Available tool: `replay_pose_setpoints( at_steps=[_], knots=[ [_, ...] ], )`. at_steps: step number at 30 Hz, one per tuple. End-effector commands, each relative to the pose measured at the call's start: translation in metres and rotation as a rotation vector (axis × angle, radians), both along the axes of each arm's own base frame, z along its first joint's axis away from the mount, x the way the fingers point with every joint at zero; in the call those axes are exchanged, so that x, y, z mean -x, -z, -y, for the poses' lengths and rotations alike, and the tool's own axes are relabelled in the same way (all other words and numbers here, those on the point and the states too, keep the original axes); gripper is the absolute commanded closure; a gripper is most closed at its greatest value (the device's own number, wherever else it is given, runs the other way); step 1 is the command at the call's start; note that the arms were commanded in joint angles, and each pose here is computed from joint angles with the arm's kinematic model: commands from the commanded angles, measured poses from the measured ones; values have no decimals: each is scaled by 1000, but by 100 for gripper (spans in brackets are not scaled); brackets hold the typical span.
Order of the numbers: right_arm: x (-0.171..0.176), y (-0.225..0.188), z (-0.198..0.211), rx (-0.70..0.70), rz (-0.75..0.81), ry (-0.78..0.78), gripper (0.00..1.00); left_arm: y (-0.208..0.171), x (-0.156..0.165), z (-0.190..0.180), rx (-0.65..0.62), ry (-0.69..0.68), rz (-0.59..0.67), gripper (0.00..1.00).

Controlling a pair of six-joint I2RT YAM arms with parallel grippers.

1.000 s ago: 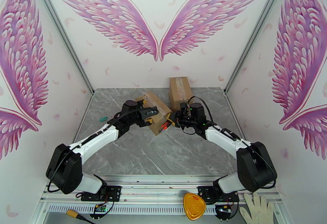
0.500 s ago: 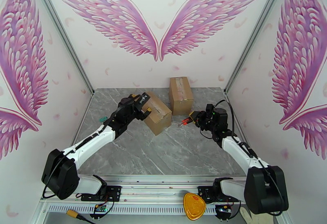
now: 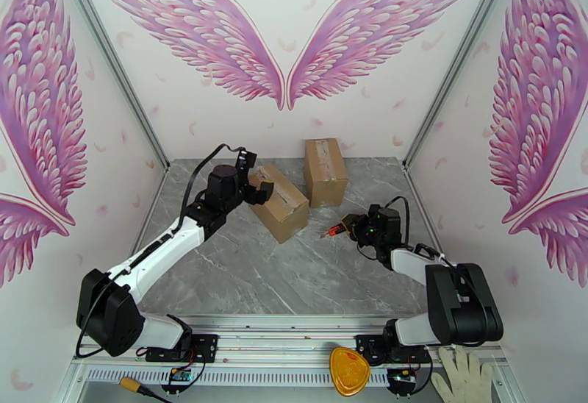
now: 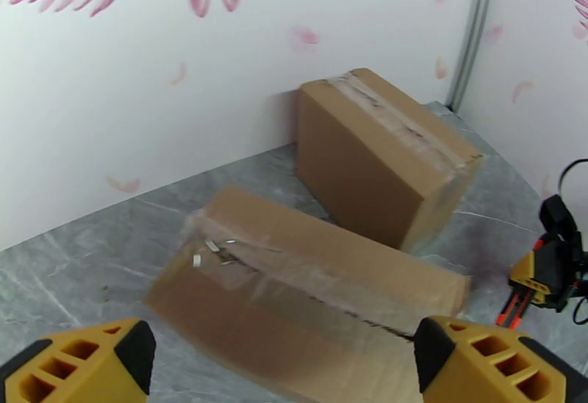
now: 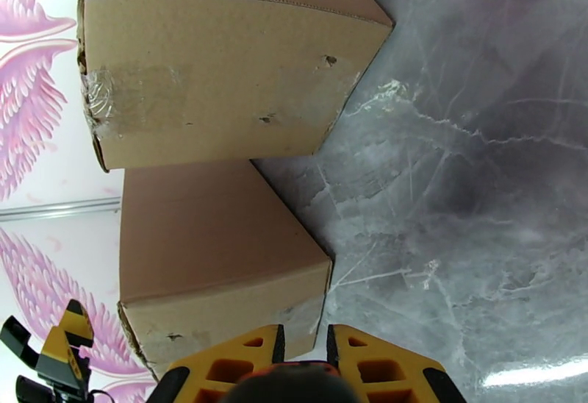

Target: Unpack the express box

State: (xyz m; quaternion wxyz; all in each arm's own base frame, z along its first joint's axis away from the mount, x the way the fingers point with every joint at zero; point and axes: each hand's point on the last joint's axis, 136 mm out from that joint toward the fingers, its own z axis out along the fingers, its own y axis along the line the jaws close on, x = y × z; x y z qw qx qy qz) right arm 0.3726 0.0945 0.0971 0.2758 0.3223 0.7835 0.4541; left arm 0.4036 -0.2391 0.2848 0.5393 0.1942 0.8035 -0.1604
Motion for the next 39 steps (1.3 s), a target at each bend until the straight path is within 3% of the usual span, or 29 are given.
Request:
replay_pose_setpoints(
  at_steps=[1, 10, 19, 23, 32, 39],
  knots=[
    [-1, 6, -3, -32, 30, -7, 100, 15, 19, 32, -4, 121, -100, 2],
    [-9, 36, -17, -10, 33, -25, 100, 31, 43, 98, -74, 284, -135, 7],
    [-13, 82, -21, -57, -39, 8, 100, 37, 42, 103, -71, 269, -135, 8],
    [-10, 98, -18, -33, -128, 32, 94, 36, 40, 102, -83, 261, -126, 8],
    [4, 112, -7, 61, -264, 64, 54, 36, 34, 94, -119, 228, -112, 7],
    [13, 121, -4, 69, -337, 81, 35, 40, 30, 92, -131, 212, -113, 7]
  ],
)
